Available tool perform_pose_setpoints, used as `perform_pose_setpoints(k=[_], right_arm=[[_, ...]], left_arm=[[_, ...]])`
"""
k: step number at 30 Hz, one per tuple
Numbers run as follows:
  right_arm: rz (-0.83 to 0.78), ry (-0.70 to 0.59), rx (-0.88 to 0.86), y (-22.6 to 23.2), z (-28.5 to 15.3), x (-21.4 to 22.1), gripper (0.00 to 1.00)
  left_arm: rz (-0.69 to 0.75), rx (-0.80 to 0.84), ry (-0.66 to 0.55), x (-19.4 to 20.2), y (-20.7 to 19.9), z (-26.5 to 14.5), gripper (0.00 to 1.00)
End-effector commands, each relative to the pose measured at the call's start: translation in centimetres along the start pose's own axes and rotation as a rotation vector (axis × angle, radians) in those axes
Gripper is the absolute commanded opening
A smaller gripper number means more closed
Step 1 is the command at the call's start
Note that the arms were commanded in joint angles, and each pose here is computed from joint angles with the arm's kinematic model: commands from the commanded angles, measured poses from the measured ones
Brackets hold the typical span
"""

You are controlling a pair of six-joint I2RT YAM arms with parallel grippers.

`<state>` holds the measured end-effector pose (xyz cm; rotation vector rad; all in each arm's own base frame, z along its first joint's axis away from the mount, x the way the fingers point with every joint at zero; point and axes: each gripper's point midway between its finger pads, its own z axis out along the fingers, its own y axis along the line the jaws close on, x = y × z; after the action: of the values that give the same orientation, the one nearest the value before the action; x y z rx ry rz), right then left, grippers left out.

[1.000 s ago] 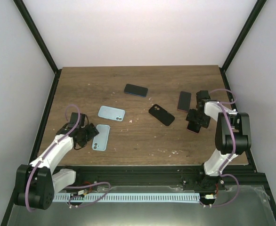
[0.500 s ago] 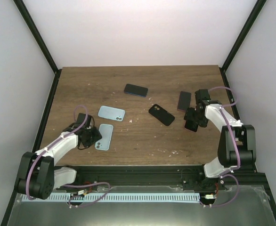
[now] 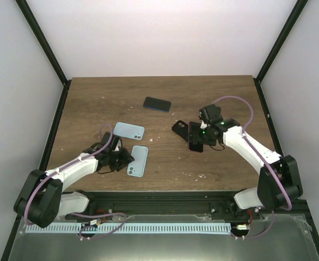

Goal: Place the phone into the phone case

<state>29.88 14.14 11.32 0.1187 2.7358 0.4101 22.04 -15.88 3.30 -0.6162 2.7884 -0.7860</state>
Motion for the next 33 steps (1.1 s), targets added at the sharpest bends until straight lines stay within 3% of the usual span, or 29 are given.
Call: perform_pose_setpoints(k=[1, 14, 17, 22, 25, 33], right_arm=[[-0.023, -0.067, -0.121, 5.1, -1.3, -1.8, 0.59], [-0.089, -0.022, -0.239, 11.9, -0.5, 0.9, 0.56], [-0.083, -0.009, -0.281, 13.4, -0.4, 1.9, 0.56], [-0.096, 0.039, -0.375, 17.1, -0.1, 4.2, 0.56], [-0.106, 0.065, -0.387, 18.0, 0.4, 4.8, 0.56], [-0.114, 0.043, -0.377, 18.0, 0.1, 4.4, 0.56]], left_arm=[[-0.024, 0.073, 0.033, 0.9, -2.4, 0.0, 0.43], [-0.03, 0.188, 0.112, 4.1, -5.2, 0.5, 0.44], [0.025, 0.141, 0.049, 3.3, -4.6, -0.2, 0.45], [0.138, -0.072, -0.135, 0.1, -1.8, -2.5, 0.49], [0.17, -0.121, -0.169, -0.7, -0.8, -2.9, 0.51], [0.157, -0.075, -0.024, 1.5, 0.0, 0.0, 0.63]])
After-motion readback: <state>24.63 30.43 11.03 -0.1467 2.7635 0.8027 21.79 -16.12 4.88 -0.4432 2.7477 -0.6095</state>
